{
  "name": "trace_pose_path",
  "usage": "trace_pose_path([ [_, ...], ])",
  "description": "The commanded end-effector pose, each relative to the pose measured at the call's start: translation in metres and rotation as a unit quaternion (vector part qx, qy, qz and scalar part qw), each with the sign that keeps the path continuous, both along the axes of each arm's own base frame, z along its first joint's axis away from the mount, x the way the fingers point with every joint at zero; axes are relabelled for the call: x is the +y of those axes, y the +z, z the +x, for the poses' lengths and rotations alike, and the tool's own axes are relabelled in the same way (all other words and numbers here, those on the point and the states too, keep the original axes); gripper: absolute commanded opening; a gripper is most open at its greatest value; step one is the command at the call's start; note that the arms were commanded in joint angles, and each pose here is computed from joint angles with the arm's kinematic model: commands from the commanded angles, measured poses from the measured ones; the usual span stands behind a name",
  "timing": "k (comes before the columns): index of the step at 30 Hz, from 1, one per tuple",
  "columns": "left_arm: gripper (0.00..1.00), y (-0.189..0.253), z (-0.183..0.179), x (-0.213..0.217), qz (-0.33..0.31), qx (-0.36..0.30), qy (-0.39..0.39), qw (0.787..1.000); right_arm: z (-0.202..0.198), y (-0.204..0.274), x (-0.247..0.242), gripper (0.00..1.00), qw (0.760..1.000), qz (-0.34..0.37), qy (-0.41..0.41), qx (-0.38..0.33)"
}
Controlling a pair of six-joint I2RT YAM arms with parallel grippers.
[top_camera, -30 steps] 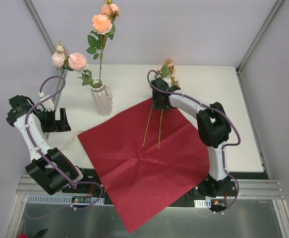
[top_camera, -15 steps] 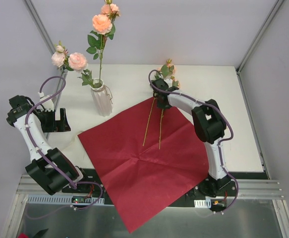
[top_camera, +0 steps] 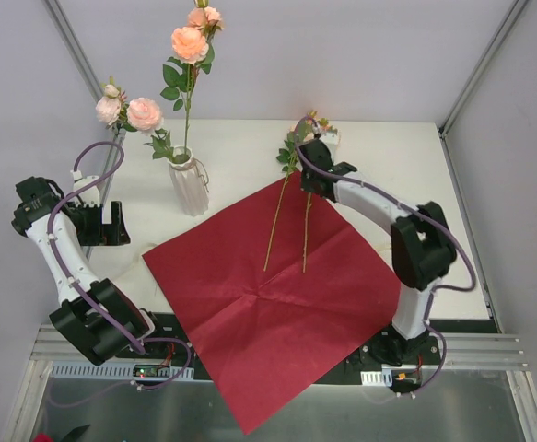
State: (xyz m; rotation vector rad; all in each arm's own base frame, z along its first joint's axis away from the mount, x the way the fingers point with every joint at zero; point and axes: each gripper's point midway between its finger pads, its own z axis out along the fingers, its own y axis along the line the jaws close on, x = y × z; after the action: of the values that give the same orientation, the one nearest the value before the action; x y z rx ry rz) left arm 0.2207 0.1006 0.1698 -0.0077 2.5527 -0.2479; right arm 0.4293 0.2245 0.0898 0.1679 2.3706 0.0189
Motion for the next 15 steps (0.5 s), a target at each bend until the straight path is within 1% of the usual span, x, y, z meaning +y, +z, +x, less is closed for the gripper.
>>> trace_pose_path([
  [1,0.99,0.013,0.001,0.001,0.010,-0.021,-0.003,1.000,0.011,0.179,0.016,0.01,0.967,0.119,0.010,-0.226],
  [2,0.99,0.011,0.001,0.000,0.007,-0.020,-0.005,1.000,0.004,0.213,0.020,0.01,0.955,0.134,0.025,-0.262],
  [3,0.99,0.010,0.000,-0.002,0.002,-0.020,-0.006,1.000,-0.006,0.240,0.036,0.01,0.945,0.139,0.064,-0.288],
  [4,0.99,0.009,0.000,-0.004,-0.001,-0.022,-0.008,1.000,-0.010,0.273,0.049,0.01,0.926,0.155,0.088,-0.332],
  [5,0.99,0.009,0.000,-0.005,0.000,-0.024,-0.011,1.000,-0.028,0.300,0.069,0.01,0.911,0.165,0.124,-0.358],
  [6,0.99,0.006,-0.002,-0.007,-0.005,-0.021,-0.012,1.000,-0.036,0.321,0.079,0.01,0.896,0.140,0.164,-0.389],
  [7,0.99,0.005,-0.002,-0.008,-0.007,-0.020,-0.011,1.000,-0.046,0.361,0.092,0.01,0.864,0.157,0.183,-0.441],
  [8,0.99,0.003,-0.003,-0.008,-0.010,-0.017,-0.008,1.000,-0.054,0.374,0.107,0.01,0.845,0.159,0.210,-0.465],
  [9,0.99,0.003,-0.002,-0.007,-0.011,-0.015,-0.007,1.000,-0.077,0.405,0.134,0.01,0.799,0.183,0.253,-0.513],
  [10,0.99,0.001,-0.002,-0.007,-0.015,-0.010,-0.003,1.000,-0.087,0.425,0.143,0.01,0.772,0.172,0.275,-0.546],
  [11,0.99,0.002,-0.001,-0.006,-0.016,-0.010,-0.002,1.000,-0.102,0.424,0.174,0.01,0.744,0.175,0.323,-0.558],
  [12,0.99,0.001,0.000,-0.005,-0.016,-0.009,-0.002,1.000,-0.110,0.433,0.184,0.01,0.721,0.173,0.337,-0.580],
  [13,0.99,0.000,0.000,-0.004,-0.019,-0.004,0.000,1.000,-0.122,0.457,0.187,0.01,0.675,0.161,0.337,-0.636],
  [14,0.99,0.000,0.001,-0.003,-0.018,-0.004,0.000,1.000,-0.134,0.451,0.213,0.01,0.642,0.165,0.366,-0.654],
  [15,0.99,-0.001,0.001,-0.003,-0.019,-0.002,0.001,1.000,-0.143,0.471,0.212,0.01,0.602,0.182,0.351,-0.694],
])
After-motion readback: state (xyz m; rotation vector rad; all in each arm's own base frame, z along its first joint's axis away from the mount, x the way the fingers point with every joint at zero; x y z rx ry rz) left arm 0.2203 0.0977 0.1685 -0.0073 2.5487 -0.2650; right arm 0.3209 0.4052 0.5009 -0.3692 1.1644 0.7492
